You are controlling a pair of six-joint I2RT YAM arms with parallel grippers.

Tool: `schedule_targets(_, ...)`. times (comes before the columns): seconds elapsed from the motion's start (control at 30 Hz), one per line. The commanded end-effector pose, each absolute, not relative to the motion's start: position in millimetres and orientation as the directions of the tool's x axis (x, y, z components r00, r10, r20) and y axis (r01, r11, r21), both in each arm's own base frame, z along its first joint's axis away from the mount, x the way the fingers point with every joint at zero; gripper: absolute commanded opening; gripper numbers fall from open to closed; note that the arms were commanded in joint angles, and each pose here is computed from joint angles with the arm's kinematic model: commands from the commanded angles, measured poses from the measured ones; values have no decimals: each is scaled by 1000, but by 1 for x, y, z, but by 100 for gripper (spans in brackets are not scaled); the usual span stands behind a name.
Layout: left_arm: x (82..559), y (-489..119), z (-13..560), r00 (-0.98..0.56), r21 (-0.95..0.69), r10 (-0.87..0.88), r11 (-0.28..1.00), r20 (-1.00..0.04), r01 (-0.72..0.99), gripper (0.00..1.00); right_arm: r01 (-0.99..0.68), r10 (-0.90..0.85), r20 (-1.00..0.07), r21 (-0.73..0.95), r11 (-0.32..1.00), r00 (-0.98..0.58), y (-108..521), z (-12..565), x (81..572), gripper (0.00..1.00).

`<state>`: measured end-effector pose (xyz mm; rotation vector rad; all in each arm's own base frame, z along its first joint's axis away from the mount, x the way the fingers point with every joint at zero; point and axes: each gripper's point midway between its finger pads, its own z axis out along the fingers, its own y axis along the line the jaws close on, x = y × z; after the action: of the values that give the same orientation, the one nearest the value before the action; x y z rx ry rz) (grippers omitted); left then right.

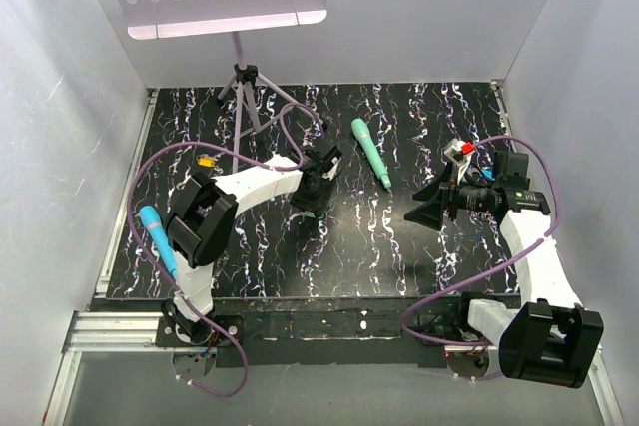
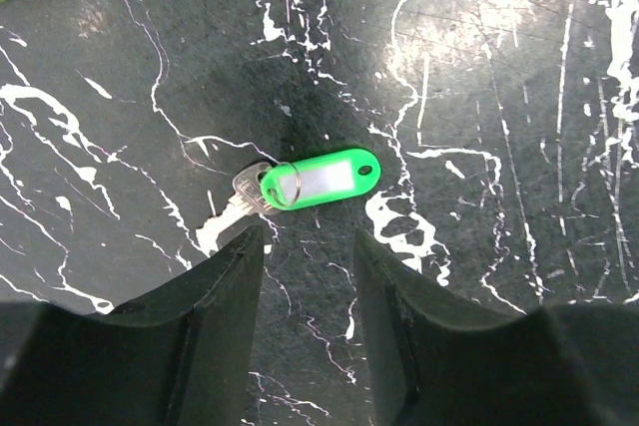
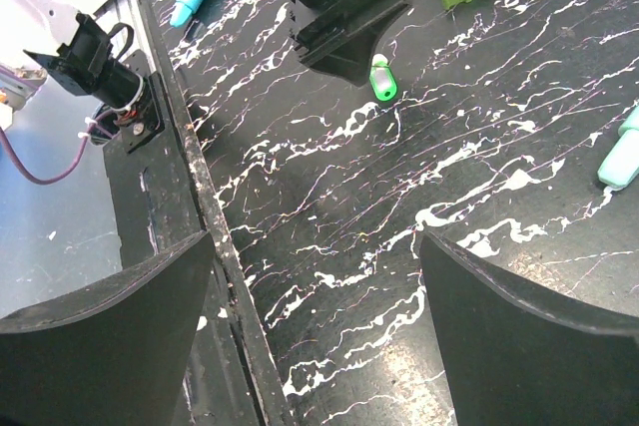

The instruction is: Put the keys on the keyring

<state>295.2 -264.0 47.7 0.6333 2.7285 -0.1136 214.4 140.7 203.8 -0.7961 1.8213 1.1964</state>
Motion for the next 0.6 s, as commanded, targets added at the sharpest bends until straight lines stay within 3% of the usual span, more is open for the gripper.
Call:
schedule_targets(0.0,306,-264,60,-816,48,450,884,-364,466,39,-837,-71,-876,428,341,-477,141,204,214,92)
schedule_targets(0.23,311,-268,53,-808,65,471,874,-355,481,30,-834,-67,-872,437,338,-485,141,204,215,93)
schedule_targets(0.57,317,-269,47,-804,82,485,868,-344,489,25,-835,-68,-872,438,334,-484,142,204,214,93)
